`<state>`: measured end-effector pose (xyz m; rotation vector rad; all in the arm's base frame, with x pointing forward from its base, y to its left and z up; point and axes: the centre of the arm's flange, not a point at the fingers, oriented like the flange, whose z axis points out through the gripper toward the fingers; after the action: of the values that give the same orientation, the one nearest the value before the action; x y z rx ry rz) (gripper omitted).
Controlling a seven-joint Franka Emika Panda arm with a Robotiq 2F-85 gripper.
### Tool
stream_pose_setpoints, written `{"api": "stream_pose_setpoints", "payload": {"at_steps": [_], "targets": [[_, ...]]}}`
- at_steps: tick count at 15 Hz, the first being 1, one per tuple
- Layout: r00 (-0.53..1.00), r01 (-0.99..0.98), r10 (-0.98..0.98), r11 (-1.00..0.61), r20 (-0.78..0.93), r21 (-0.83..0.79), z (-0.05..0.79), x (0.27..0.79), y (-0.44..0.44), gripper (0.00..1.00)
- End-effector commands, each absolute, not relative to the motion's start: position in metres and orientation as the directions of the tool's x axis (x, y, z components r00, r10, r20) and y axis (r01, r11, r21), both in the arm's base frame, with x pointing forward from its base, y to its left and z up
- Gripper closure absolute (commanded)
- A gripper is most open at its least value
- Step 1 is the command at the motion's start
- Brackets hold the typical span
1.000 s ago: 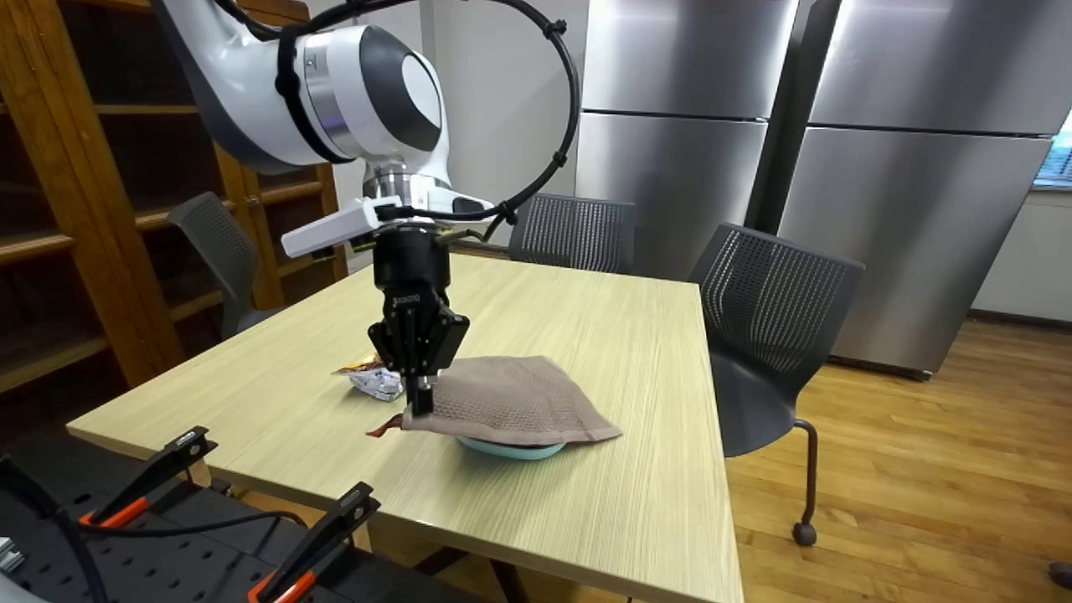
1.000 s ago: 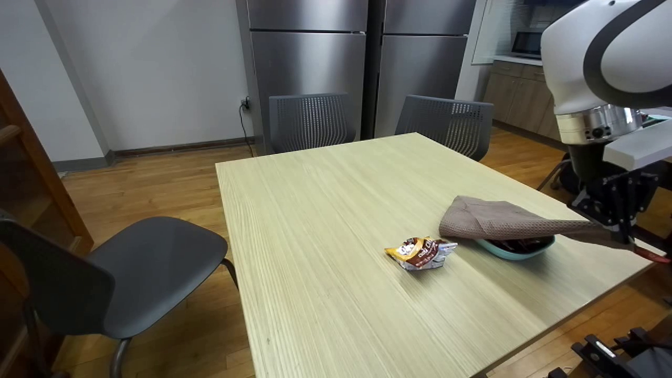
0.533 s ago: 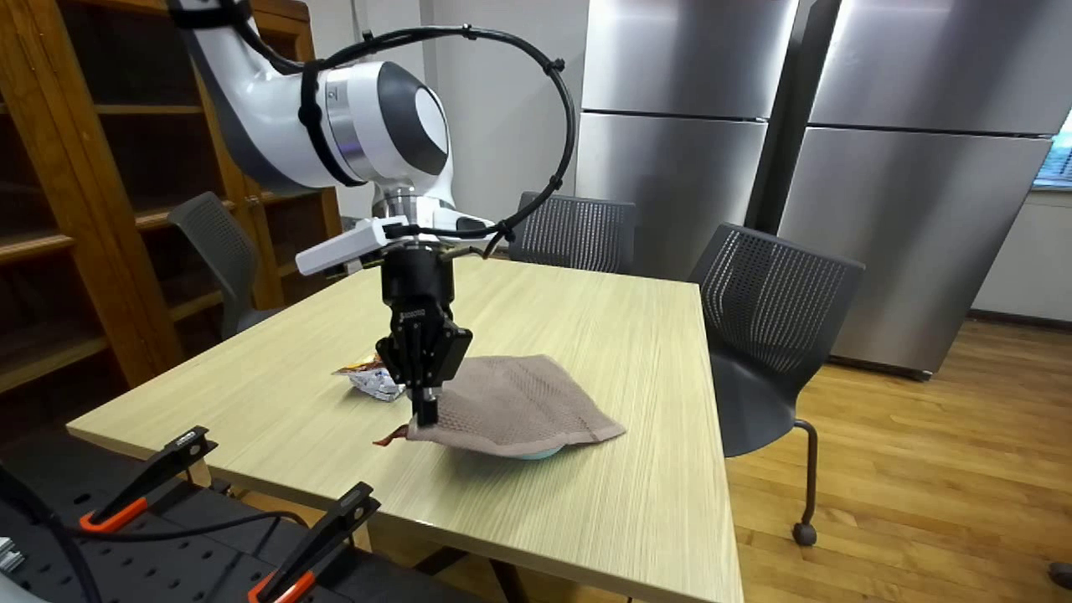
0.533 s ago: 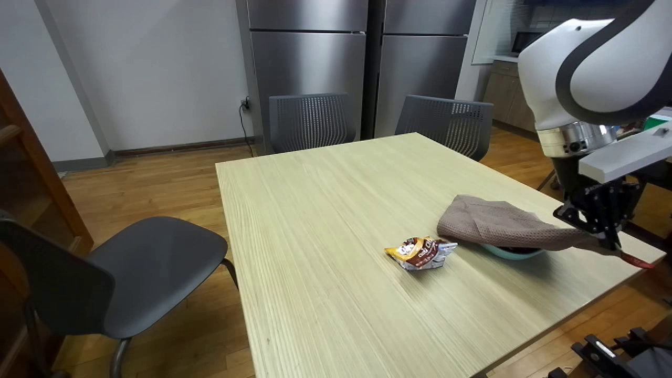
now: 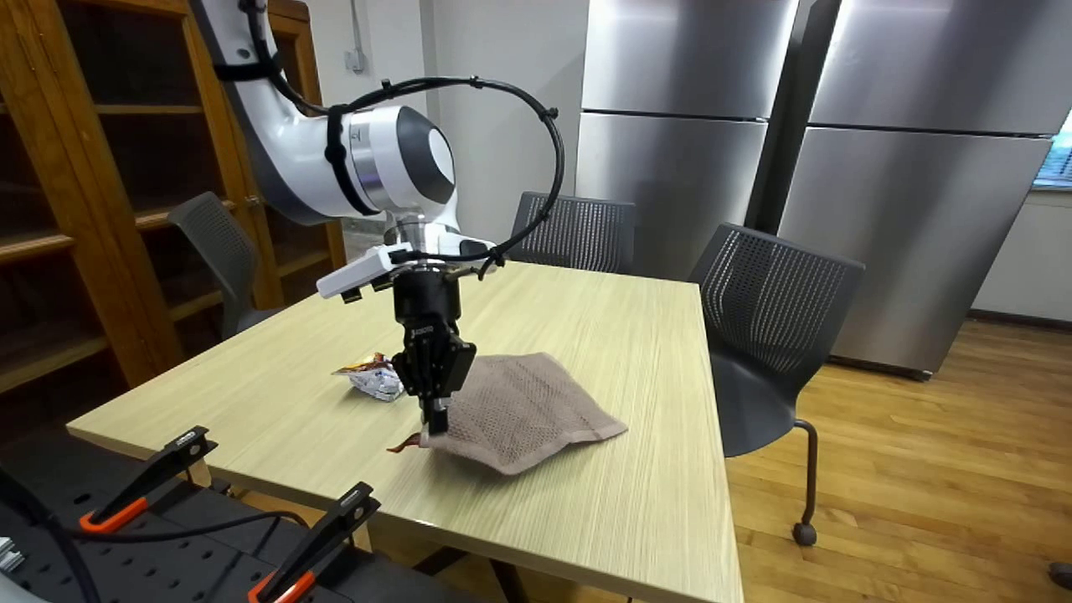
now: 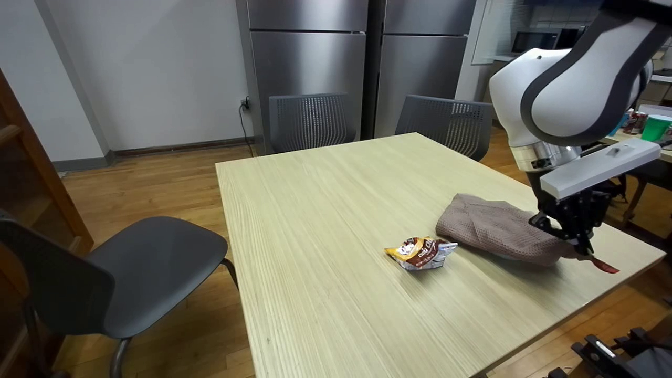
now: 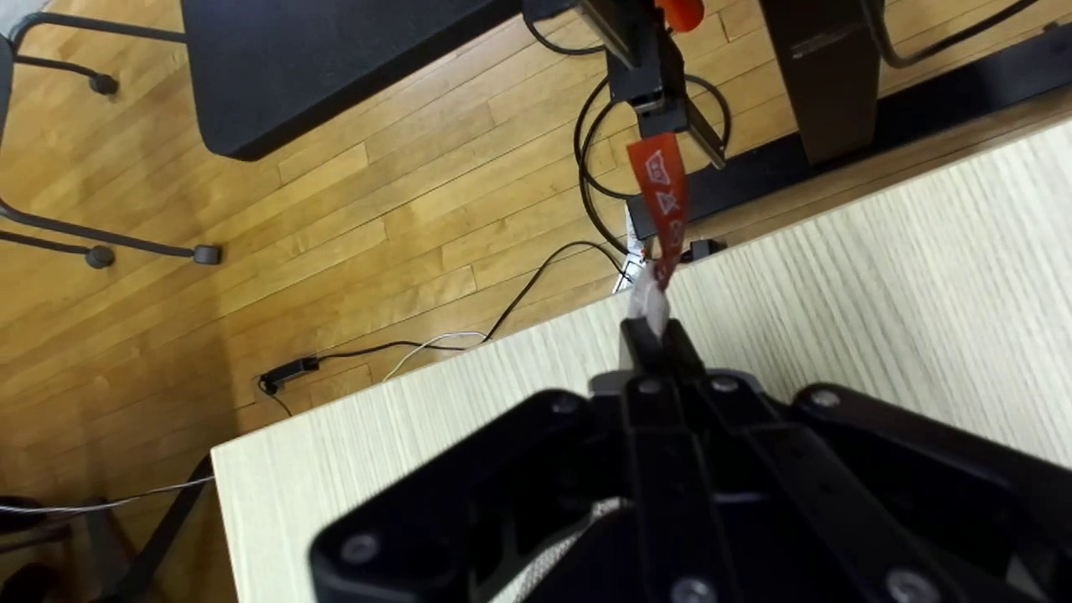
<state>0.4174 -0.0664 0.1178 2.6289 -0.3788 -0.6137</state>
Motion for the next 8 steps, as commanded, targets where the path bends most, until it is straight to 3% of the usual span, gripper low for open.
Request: {"api": "stream_pose_setpoints", "payload": {"at_steps": [1, 2, 3, 5, 8], "targets": [[0.87, -0.229, -0.397, -0.851, -0.294, 0.472, 0.109, 0.435, -0.063, 0.99], [0.87, -0.243, -0.405, -0.848, -0.28, 0.472, 0.108, 0.438, -0.063, 0.95], [0.87, -0.255, -0.413, -0.844, -0.268, 0.472, 0.107, 0.44, -0.064, 0.7], [0.87, -0.276, -0.424, -0.841, -0.25, 0.465, 0.109, 0.444, -0.065, 0.65], [0.872, -0.299, -0.43, -0.846, -0.234, 0.441, 0.117, 0.448, -0.066, 0.45]]}}
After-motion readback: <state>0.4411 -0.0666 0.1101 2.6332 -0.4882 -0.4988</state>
